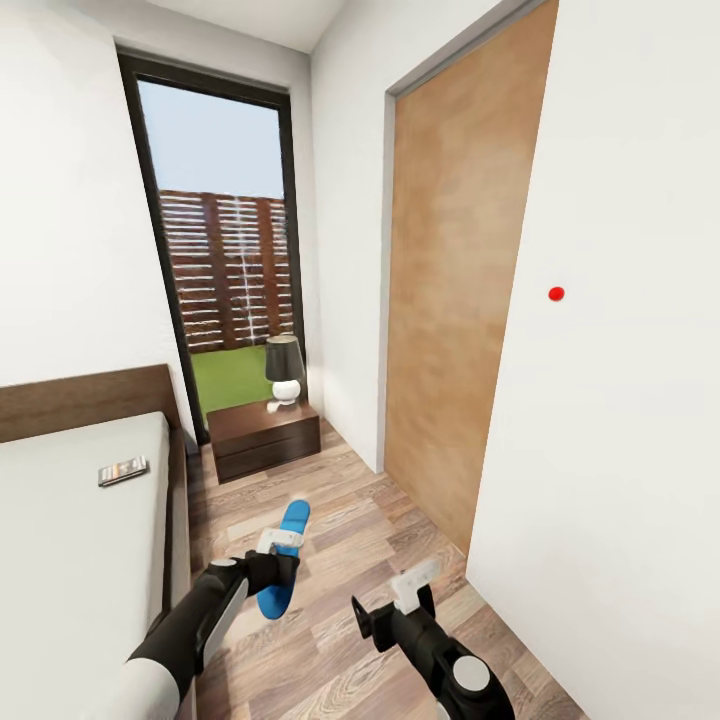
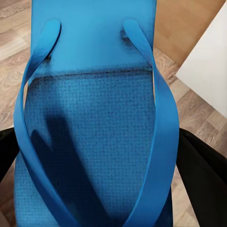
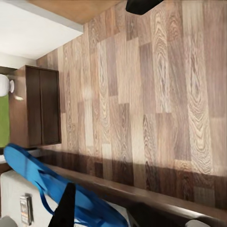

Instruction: In the bedroom, move the book from the bed onto either nightstand, and place the two sandals side by side next to the bed.

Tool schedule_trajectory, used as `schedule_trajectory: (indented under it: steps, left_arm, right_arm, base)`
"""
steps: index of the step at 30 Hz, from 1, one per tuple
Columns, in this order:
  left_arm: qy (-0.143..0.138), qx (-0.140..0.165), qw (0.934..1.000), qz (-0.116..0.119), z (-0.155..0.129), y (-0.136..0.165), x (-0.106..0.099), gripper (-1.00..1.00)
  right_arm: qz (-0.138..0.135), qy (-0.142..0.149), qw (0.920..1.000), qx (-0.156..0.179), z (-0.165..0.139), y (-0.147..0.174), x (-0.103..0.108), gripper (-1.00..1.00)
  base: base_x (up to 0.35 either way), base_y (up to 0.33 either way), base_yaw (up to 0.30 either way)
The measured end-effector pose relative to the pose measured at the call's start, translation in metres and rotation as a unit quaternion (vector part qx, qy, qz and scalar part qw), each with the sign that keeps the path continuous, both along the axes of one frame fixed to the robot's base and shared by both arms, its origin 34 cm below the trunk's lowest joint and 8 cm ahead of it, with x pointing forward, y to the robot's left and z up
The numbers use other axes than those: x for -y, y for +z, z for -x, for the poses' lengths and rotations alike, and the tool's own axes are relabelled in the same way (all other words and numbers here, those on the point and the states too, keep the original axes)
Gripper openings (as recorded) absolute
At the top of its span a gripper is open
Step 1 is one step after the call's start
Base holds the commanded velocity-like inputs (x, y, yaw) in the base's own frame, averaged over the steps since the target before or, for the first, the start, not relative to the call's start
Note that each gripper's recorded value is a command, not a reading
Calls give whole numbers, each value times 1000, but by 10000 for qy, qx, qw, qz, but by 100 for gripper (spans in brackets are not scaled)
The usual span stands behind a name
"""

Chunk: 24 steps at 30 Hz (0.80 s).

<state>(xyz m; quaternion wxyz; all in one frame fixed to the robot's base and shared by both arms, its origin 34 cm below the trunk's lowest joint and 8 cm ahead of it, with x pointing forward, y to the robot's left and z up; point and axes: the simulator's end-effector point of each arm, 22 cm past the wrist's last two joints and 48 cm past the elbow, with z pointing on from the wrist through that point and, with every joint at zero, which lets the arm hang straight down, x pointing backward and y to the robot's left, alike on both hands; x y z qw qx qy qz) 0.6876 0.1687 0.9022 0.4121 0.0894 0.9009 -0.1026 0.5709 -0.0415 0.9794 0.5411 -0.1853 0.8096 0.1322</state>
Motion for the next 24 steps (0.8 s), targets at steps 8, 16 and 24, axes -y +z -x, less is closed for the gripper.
schedule_trajectory:
  steps: [8,16,24]
  left_arm:
    - [-15,-37,10000,9,-3,5,2,-100]
    - [-14,-42,10000,24,-3,6,3,-100]
    - [-9,-11,10000,29,-4,8,4,-100]
  right_arm:
    - [110,0,9996,-250,5,-22,1,100]
    - [101,6,9998,-160,5,-28,0,100]
    - [167,-25,9992,-353,10,-50,4,100]
  base:
    - [0,0,0]
    - [0,0,0]
    - [0,0,0]
